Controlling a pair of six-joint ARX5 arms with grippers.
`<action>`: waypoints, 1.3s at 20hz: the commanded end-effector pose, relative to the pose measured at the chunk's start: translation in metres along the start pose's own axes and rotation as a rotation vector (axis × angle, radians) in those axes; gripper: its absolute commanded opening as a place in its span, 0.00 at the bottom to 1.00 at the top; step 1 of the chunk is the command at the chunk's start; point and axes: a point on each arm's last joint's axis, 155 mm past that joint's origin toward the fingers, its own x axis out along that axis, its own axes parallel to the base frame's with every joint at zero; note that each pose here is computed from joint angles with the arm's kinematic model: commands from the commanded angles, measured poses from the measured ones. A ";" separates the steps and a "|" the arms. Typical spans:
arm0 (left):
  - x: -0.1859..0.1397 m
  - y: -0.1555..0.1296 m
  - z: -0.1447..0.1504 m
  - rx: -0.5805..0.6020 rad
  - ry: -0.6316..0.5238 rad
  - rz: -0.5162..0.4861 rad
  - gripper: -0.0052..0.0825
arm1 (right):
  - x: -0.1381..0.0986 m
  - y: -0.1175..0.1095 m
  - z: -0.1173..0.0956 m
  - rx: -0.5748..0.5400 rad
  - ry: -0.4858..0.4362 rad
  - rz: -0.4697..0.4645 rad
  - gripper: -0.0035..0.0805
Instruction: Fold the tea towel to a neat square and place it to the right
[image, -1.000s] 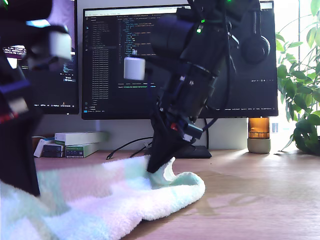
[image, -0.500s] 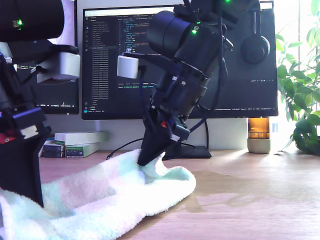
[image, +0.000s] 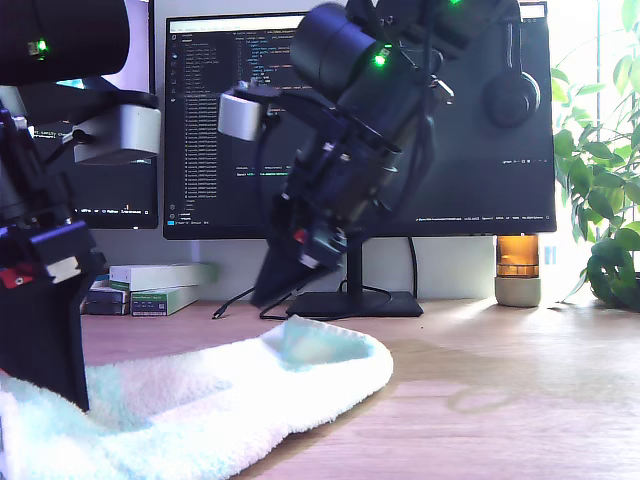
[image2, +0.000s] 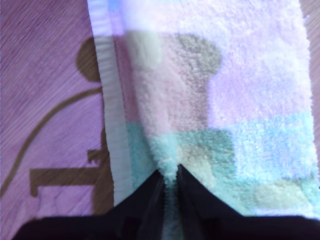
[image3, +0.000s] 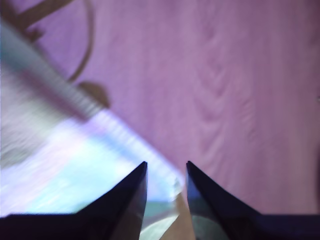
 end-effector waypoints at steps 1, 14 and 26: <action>0.004 0.001 -0.007 0.001 0.023 0.003 0.13 | 0.007 -0.003 0.002 -0.005 0.001 -0.020 0.30; 0.004 0.002 -0.003 0.007 0.006 0.000 0.04 | -0.004 0.012 0.011 0.055 -0.015 0.077 0.25; -0.040 0.026 0.035 0.059 -0.208 0.142 0.04 | -0.009 0.039 0.028 -0.076 -0.120 0.201 0.40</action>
